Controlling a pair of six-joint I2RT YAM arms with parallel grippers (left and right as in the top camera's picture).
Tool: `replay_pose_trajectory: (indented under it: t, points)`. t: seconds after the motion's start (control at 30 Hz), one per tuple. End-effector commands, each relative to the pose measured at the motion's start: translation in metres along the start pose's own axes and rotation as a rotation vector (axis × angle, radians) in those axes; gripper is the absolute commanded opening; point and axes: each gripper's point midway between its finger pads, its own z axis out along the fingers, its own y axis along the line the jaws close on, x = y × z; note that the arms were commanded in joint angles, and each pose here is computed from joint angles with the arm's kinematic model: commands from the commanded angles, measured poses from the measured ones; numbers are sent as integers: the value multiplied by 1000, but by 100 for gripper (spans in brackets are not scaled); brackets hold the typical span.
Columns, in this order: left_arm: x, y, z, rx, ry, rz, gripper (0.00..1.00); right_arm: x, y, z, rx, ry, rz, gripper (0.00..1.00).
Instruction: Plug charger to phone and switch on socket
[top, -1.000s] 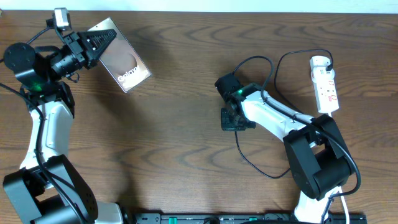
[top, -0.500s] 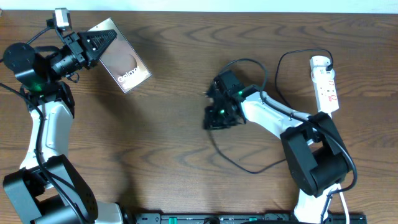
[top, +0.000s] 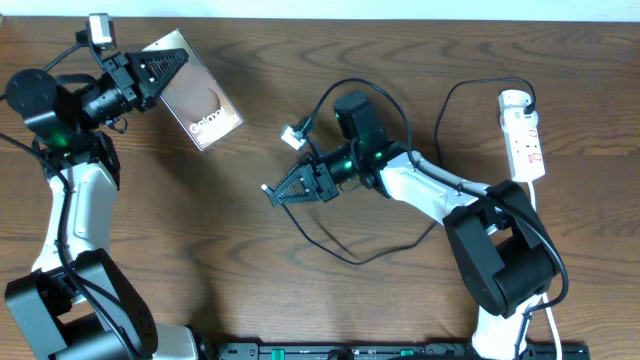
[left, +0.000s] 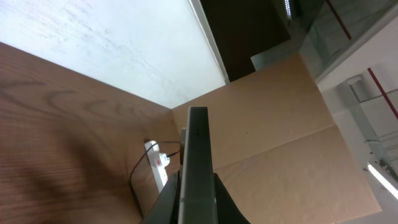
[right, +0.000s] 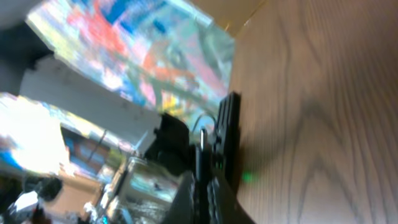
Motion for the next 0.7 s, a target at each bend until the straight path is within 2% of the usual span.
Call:
replay_pose_trajectory:
  t: [0.0, 0.23, 0.5, 0.67]
  points:
    - [-3, -14, -1, 11, 1, 65, 7, -10, 19, 1, -62, 24, 33, 1]
    - [-7, -11, 0, 1, -24, 45, 7, -51, 29, -1, 4, -77, -31, 1]
    - [0, -16, 24, 18, -24, 42, 7, -72, 19, -8, 60, -198, 133, 1]
    - [2, -19, 39, 25, -37, 42, 7, -81, 20, -11, 69, -240, 135, 1]
